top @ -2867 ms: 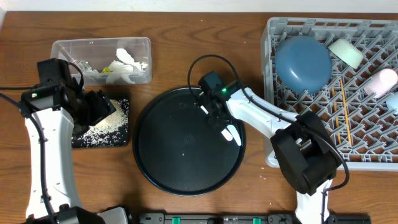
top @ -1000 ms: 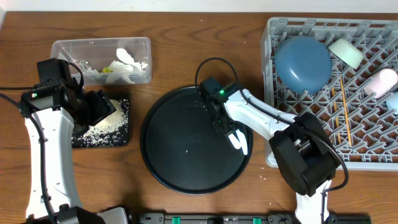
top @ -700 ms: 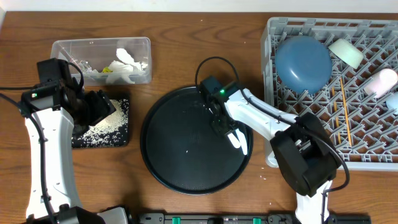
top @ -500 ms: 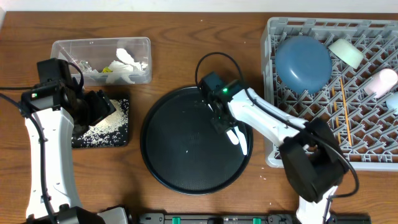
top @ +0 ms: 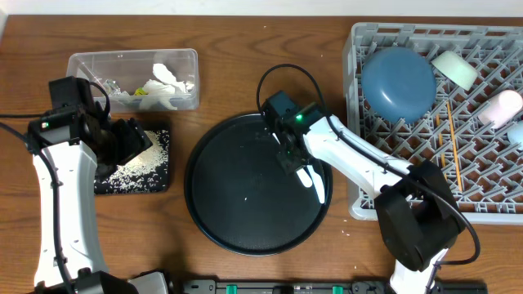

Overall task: Sort waste into correct bins and load items into the dishwasher rack
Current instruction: 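Carry the white knife right and insert it into the rack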

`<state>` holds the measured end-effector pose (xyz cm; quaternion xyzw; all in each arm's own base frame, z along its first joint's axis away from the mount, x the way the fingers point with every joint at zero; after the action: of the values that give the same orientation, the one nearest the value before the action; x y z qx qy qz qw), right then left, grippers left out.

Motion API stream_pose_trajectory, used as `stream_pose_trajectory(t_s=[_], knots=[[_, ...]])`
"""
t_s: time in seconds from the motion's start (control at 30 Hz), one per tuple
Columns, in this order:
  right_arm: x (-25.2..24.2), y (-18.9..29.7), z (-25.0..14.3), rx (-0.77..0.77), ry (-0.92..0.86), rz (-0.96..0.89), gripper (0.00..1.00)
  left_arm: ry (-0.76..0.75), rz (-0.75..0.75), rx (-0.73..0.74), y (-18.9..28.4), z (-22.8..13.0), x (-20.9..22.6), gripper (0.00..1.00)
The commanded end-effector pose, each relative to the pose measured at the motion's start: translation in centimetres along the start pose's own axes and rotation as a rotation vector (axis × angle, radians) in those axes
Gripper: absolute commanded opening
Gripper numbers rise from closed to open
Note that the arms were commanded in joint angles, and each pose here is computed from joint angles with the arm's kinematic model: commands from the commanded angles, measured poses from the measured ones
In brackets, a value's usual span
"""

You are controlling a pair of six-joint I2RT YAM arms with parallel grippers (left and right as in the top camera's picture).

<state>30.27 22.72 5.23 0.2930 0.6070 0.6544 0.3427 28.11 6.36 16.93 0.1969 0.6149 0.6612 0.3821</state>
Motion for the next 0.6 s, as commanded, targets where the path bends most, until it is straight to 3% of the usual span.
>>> stream_pose_trajectory(t_s=[0.0, 0.33, 0.57], knots=[[0.0, 3.0, 1.0, -0.082, -0.017, 0.011, 0.03, 0.008, 0.006, 0.005, -0.1, -0.1, 0.2, 0.81], [-5.7, 12.2, 0.2, -0.305, -0.163, -0.021, 0.03, 0.008, 0.006, 0.005, -0.1, -0.1, 0.2, 0.81], [-14.0, 13.9, -5.0, -0.232, -0.377, -0.182, 0.02, 0.008, 0.006, 0.005, -0.1, -0.1, 0.2, 0.81]])
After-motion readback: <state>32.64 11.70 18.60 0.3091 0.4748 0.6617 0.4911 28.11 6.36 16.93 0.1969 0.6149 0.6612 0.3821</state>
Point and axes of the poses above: each gripper's point midway between its finger pads, its own y axis back along the fingers, its own x axis along the line the jaws close on, z = x × y, the point moved 1 cm from there along y, back along the fingers, and after that the axes turned 5 degrees about y, right-handed, at the moved point
